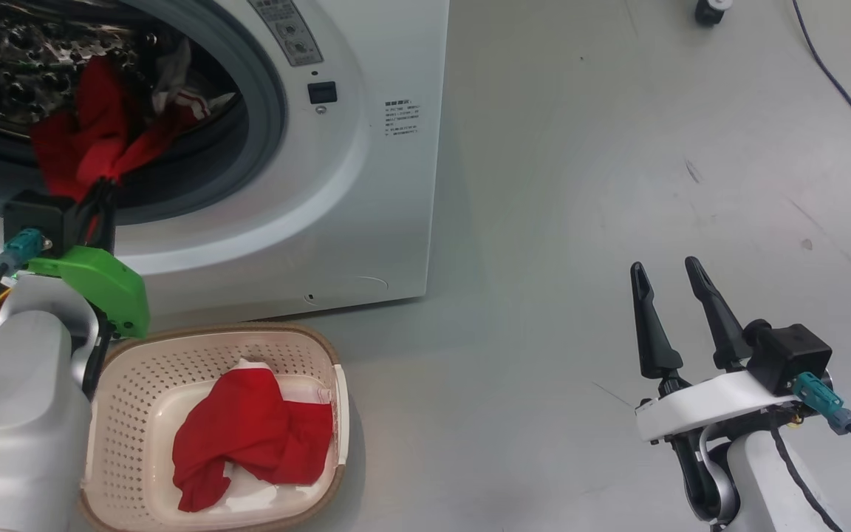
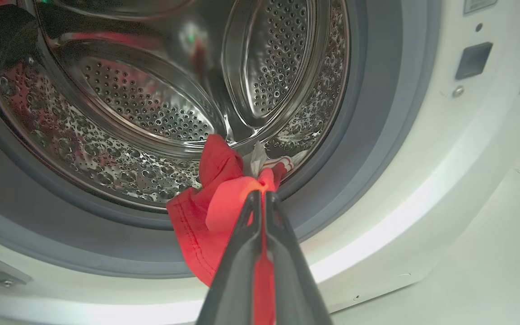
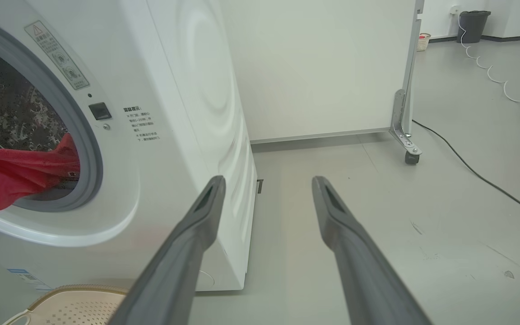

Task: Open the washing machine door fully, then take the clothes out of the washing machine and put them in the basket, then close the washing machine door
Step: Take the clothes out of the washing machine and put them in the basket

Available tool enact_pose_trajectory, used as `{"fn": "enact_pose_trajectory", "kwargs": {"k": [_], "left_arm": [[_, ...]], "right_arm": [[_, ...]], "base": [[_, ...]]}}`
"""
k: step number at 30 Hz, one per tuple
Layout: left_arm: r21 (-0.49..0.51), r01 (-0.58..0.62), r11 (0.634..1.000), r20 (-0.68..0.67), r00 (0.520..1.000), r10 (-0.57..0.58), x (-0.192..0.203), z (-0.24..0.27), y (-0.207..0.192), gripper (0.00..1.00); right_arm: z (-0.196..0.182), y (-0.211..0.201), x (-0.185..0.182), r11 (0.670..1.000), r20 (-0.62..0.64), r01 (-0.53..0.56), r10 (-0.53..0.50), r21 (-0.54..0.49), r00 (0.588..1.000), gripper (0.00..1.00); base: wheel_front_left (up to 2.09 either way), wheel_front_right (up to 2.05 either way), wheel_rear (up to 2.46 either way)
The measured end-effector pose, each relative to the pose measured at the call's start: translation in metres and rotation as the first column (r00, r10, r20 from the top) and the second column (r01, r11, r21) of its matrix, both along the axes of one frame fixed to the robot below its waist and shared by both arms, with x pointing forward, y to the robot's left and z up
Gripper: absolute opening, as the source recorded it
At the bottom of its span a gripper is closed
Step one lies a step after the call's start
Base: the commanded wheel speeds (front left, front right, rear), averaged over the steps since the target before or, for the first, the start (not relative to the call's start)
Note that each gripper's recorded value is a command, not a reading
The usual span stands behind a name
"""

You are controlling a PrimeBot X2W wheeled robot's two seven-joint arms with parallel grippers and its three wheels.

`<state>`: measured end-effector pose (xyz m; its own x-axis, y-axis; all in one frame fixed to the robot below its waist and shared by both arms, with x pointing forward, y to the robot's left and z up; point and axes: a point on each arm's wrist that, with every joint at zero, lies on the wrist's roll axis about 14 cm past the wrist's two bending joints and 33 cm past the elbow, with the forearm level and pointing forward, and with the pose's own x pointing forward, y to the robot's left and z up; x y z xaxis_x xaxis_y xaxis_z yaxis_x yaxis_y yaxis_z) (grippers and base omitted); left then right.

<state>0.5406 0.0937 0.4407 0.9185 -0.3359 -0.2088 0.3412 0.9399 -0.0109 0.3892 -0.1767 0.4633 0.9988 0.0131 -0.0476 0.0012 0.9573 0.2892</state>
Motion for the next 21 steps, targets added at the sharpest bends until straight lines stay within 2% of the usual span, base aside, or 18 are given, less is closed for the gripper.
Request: {"fn": "enact_pose_trajectory", "kwargs": {"k": [13,21], "left_arm": [[-0.024,-0.035,0.999,0.125,0.991,0.038,-0.025,0.044,0.022,0.0],[-0.101,-0.042,0.994,0.296,0.953,0.07,-0.025,0.102,0.025,0.0]], "right_arm": [[0.01,0.023,-0.006,0.997,0.031,-0.07,0.07,0.017,0.997,1.0],[0.013,0.026,-0.007,0.997,0.043,-0.082,0.081,0.013,0.996,1.0]], "base": [[0.0,0.0,0.0],[0.0,0.0,0.0]]}}
